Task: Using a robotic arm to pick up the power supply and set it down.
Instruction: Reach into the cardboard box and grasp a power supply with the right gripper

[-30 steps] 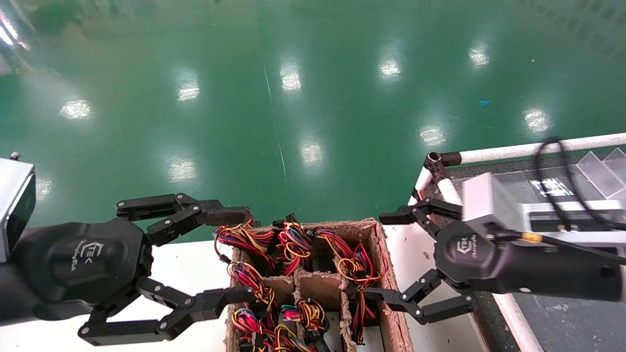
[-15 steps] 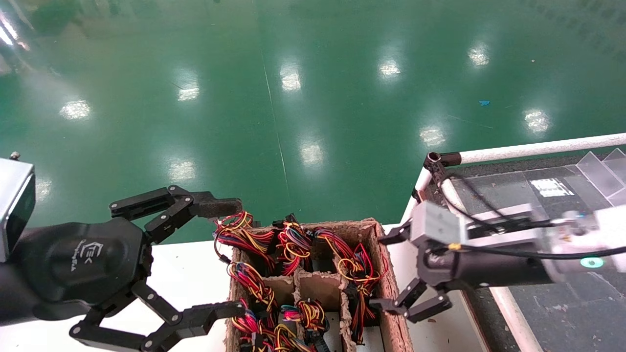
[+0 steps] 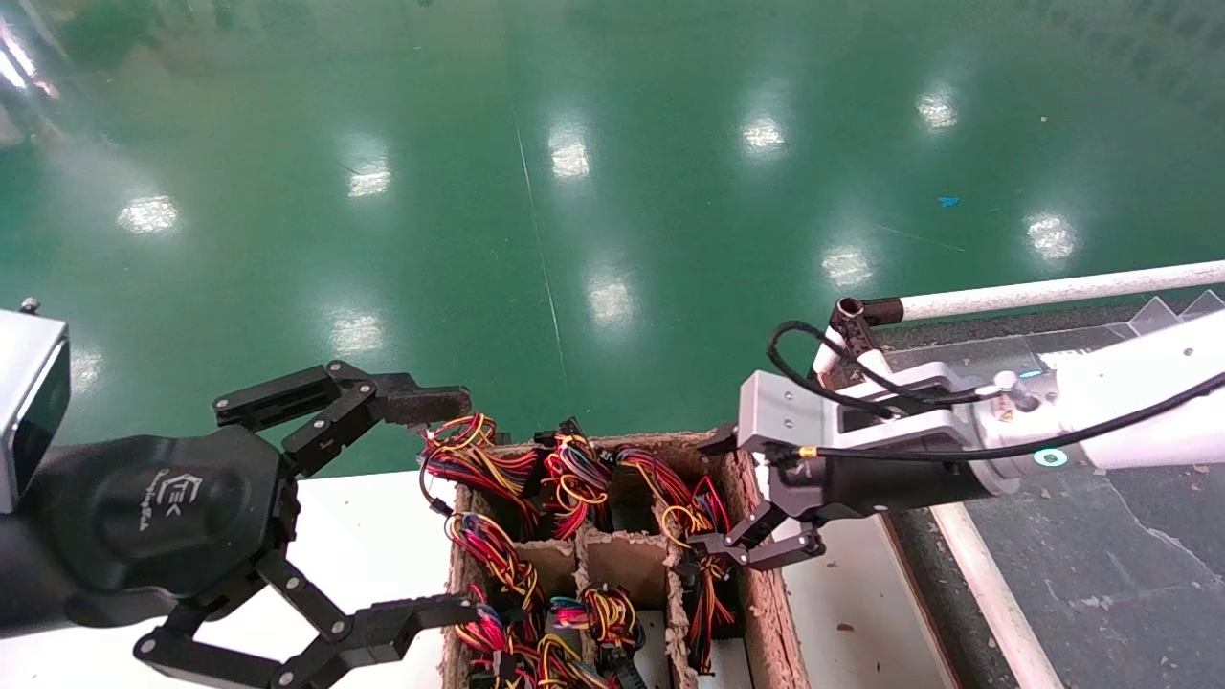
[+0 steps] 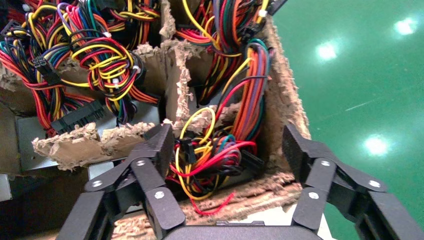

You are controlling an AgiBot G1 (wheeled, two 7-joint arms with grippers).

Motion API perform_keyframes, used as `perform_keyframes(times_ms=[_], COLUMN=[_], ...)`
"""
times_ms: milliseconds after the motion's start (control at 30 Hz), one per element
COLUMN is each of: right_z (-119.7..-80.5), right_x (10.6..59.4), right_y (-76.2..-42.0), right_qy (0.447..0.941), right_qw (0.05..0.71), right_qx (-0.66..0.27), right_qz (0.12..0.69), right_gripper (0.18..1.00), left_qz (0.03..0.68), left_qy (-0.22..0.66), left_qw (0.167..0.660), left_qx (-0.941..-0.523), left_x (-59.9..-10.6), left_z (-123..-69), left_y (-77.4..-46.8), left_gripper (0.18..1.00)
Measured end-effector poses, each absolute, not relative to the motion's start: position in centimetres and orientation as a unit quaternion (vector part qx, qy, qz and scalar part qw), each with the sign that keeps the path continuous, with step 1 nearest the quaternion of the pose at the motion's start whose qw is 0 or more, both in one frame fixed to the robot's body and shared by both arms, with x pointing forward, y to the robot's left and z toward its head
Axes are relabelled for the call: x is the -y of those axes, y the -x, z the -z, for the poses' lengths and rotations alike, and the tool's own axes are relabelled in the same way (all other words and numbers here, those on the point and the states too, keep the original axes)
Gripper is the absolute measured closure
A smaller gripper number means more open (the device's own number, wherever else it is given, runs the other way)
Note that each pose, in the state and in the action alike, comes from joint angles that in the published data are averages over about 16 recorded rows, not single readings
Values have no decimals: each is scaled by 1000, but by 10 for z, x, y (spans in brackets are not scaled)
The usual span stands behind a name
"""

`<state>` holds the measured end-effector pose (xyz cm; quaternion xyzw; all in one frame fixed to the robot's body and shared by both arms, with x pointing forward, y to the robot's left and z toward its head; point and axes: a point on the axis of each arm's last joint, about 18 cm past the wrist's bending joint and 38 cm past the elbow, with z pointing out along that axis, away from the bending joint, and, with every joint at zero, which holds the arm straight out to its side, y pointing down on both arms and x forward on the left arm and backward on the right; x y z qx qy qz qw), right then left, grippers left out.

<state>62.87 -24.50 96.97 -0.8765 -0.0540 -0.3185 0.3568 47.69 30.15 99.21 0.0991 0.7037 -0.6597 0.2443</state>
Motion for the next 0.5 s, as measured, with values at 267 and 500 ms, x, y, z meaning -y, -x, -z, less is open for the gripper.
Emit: perform_keyframes(times_ms=[267,500], right_z=[-966,-962], right_x=[241,242], right_y=[-635,-635], right_qy=[884,886], right_qw=[341,339], right_qx=[54,54], right_qz=[316,311], right_gripper=[498,664], left_qz=[660,660], left_qy=[-99,-99], left_qw=[244,244], left_qx=[-704,-704], left_x=[-302,-302], left_z=[-992,-992], left_y=[-477,-477], left_gripper=[184,184])
